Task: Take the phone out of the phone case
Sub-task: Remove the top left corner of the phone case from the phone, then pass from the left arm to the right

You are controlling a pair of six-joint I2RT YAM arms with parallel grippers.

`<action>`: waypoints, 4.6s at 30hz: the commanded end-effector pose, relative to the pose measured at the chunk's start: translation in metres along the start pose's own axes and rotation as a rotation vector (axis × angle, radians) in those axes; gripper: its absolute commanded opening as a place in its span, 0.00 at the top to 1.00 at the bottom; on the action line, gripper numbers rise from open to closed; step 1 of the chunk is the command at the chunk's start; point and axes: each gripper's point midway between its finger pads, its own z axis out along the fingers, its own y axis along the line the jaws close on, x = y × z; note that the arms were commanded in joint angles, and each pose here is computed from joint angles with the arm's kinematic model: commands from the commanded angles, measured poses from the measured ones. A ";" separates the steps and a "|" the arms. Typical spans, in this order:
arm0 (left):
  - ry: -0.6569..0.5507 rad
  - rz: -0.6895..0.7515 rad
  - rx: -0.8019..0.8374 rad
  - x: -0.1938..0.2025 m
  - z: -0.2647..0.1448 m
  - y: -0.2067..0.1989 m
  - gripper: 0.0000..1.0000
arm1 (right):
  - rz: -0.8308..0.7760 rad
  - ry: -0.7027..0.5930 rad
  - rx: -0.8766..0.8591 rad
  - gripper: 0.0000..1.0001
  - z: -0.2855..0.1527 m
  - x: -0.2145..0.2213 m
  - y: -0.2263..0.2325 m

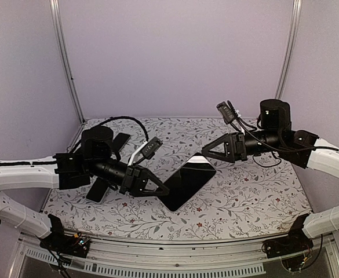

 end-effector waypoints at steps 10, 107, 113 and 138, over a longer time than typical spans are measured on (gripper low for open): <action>-0.010 0.484 0.275 -0.026 0.002 -0.115 1.00 | 0.267 0.243 0.137 0.48 0.020 0.076 -0.074; -0.308 0.199 0.241 -0.039 -0.045 -0.019 1.00 | -0.099 -0.247 -0.071 0.21 -0.027 -0.034 0.069; -0.310 0.197 0.237 -0.039 -0.047 -0.017 1.00 | -0.108 -0.254 -0.061 0.22 -0.031 -0.033 0.070; -0.323 0.239 0.305 -0.041 -0.054 -0.036 1.00 | -0.009 -0.182 0.031 0.25 -0.006 -0.011 0.032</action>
